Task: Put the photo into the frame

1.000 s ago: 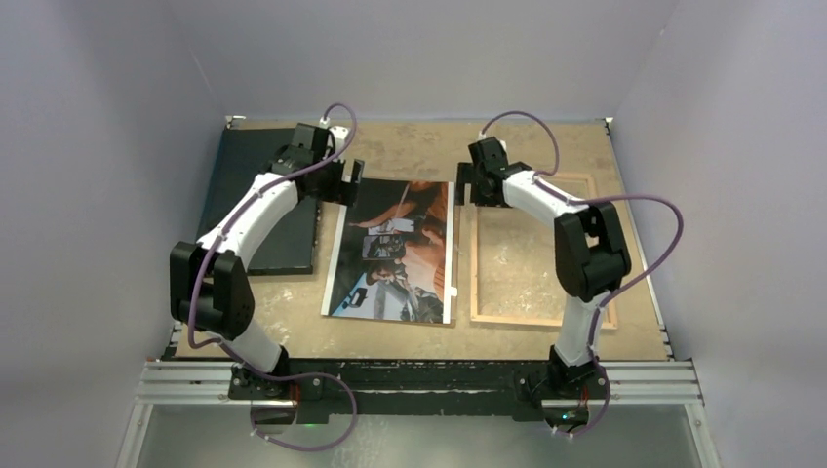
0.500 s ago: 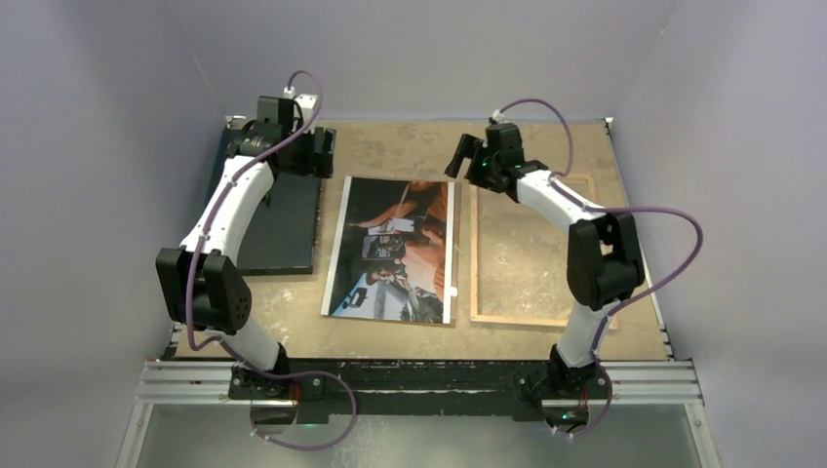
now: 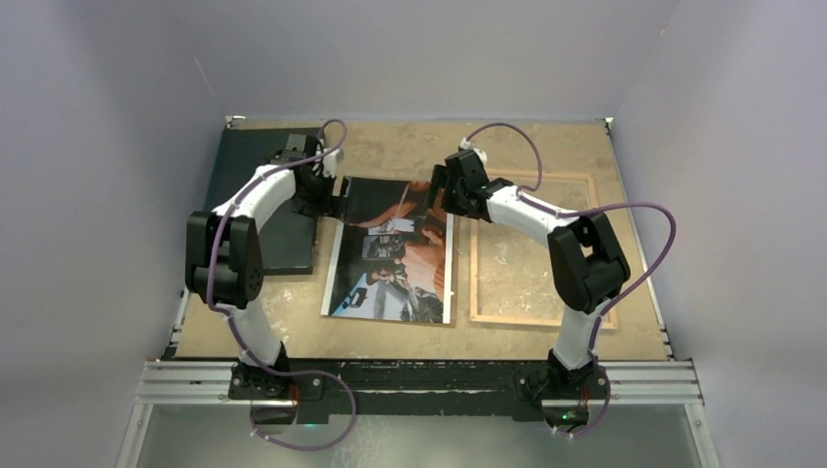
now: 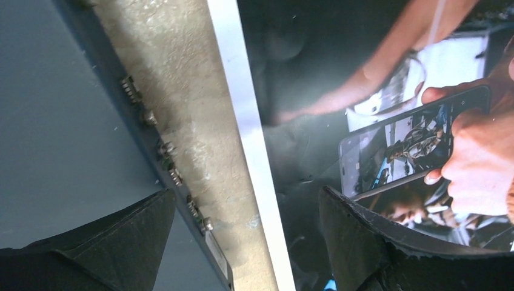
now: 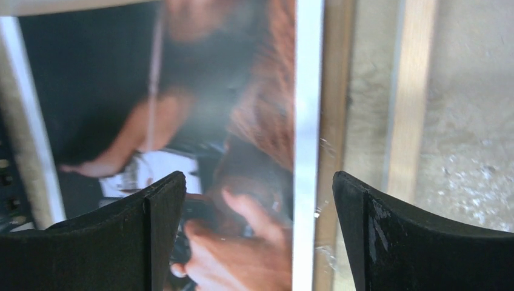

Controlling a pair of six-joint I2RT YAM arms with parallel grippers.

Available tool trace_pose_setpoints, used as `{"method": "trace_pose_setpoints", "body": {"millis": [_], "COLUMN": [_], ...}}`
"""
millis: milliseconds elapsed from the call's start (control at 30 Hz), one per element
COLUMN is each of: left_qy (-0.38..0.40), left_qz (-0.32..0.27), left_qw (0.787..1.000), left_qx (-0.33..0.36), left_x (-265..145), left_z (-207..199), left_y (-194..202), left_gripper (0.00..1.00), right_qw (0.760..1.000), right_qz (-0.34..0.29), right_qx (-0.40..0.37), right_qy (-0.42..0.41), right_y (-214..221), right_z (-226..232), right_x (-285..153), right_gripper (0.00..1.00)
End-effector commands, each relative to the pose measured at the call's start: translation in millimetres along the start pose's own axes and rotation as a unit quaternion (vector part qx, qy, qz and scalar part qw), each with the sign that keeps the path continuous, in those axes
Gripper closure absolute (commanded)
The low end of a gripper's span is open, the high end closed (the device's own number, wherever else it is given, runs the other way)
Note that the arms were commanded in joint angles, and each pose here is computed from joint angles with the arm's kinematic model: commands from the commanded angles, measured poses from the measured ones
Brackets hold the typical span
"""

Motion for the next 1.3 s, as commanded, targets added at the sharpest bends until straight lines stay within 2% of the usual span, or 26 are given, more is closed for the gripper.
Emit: {"method": "trace_pose_setpoints", "body": {"millis": [0,333,633,967,1233,1267], "left_qy": [0.028,-0.008,-0.001,0.007,0.015,0.014], "left_qz": [-0.021,-0.008,0.017,0.031,0.04,0.04], "left_qw": [0.999,1.0,1.0,0.999,0.999,0.999], "left_qx": [0.025,0.018,0.02,0.016,0.026,0.026], "left_x": [12,47,68,81,91,92], "left_z": [-13,-13,-12,-13,-21,-22], "left_y": [-10,-11,-4,3,6,6], "left_gripper": [0.15,0.22,0.32,0.56,0.86,0.87], "right_qw": [0.999,0.998,0.997,0.998,0.999,0.999], "right_qz": [-0.005,0.022,0.05,0.054,0.033,0.032], "right_qx": [0.02,0.023,0.02,0.027,0.036,0.037], "right_qy": [0.039,0.052,0.046,0.03,-0.019,-0.022], "right_y": [8,27,38,37,18,16], "right_z": [-15,-25,-25,-21,-12,-12], "right_x": [-8,4,20,34,18,16], "right_gripper": [0.07,0.07,0.07,0.07,0.08,0.08]}}
Point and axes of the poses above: each gripper's point midway between its finger pads, its own x axis out along the fingers, its own z axis along the line the jaws close on, y = z × x, the point moved 8 cm from there along -x, back along the fingers, and after that the axes turned 3 degrees about -x, right-handed, at the moved point
